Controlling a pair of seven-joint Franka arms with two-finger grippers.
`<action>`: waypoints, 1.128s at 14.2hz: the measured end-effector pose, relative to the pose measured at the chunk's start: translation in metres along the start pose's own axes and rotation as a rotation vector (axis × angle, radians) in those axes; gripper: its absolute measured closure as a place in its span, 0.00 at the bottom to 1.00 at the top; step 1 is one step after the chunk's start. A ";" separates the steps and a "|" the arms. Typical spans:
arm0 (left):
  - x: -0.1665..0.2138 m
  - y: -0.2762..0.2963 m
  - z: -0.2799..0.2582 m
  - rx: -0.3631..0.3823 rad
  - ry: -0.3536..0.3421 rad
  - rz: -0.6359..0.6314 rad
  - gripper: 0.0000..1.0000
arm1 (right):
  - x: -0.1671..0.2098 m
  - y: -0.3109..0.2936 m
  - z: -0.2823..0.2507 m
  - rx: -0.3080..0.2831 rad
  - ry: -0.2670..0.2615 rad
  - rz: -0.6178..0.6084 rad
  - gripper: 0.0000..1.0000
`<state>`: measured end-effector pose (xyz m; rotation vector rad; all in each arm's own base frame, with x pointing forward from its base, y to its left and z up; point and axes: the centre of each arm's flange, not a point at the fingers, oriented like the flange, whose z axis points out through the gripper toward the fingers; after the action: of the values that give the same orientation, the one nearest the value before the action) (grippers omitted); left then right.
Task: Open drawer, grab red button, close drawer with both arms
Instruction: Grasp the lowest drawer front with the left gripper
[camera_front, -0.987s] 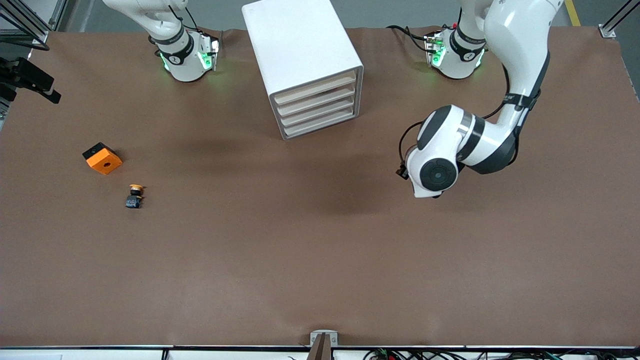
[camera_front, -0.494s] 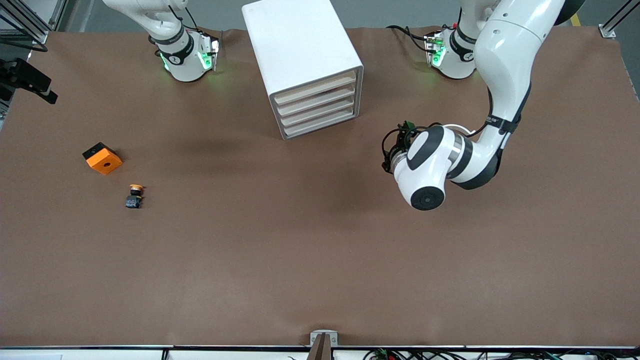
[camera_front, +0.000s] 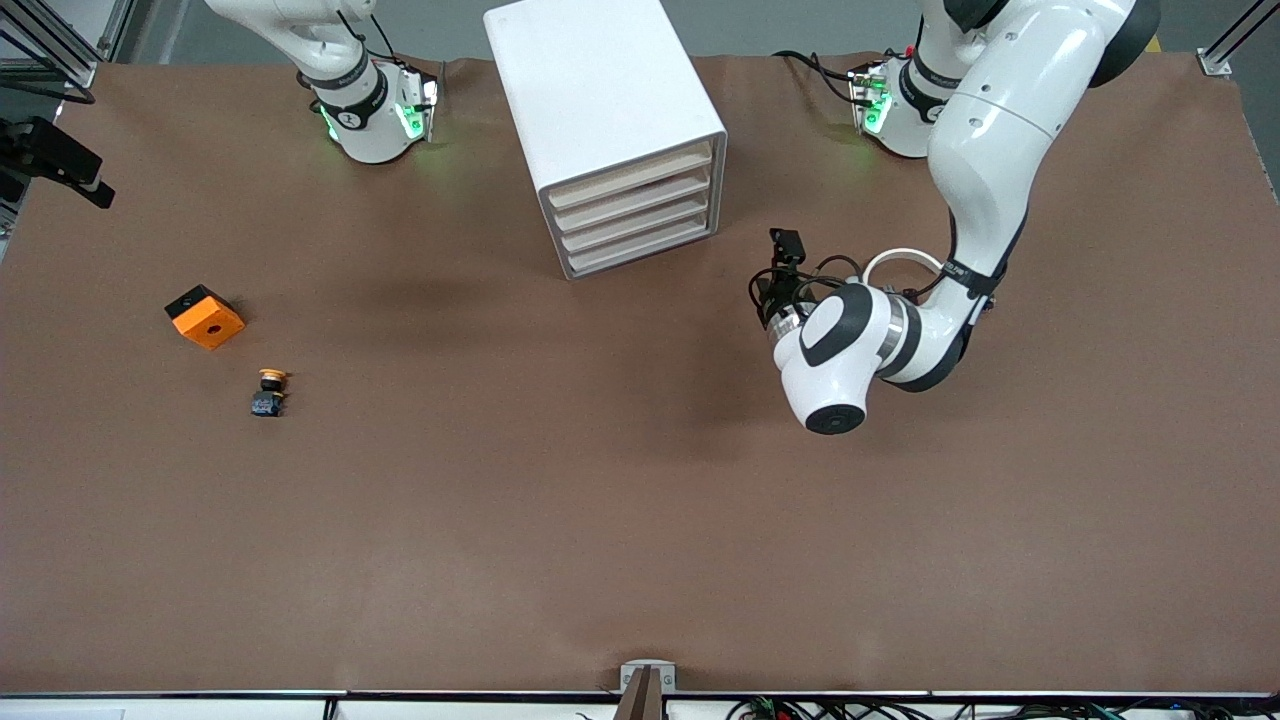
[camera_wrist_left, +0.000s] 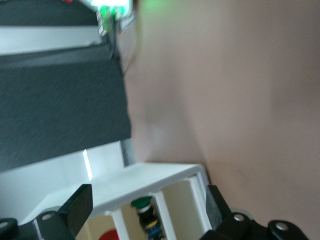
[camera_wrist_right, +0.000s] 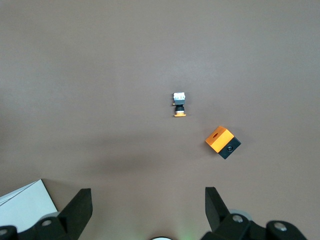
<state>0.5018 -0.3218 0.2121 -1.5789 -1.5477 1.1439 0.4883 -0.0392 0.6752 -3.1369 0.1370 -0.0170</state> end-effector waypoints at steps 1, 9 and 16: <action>-0.004 0.001 0.004 0.038 -0.029 -0.023 0.00 | 0.000 0.000 0.000 0.000 0.000 0.000 0.00; -0.034 0.023 0.047 0.255 -0.122 -0.191 0.00 | 0.000 -0.001 0.000 0.000 0.000 -0.001 0.00; -0.055 0.016 0.063 0.331 -0.096 -0.243 0.16 | 0.000 -0.001 0.000 0.000 0.000 -0.002 0.00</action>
<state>0.4557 -0.3857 0.1793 -1.1020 -1.4728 1.2752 0.4884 -0.0384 0.6753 -3.1373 0.1346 -0.0177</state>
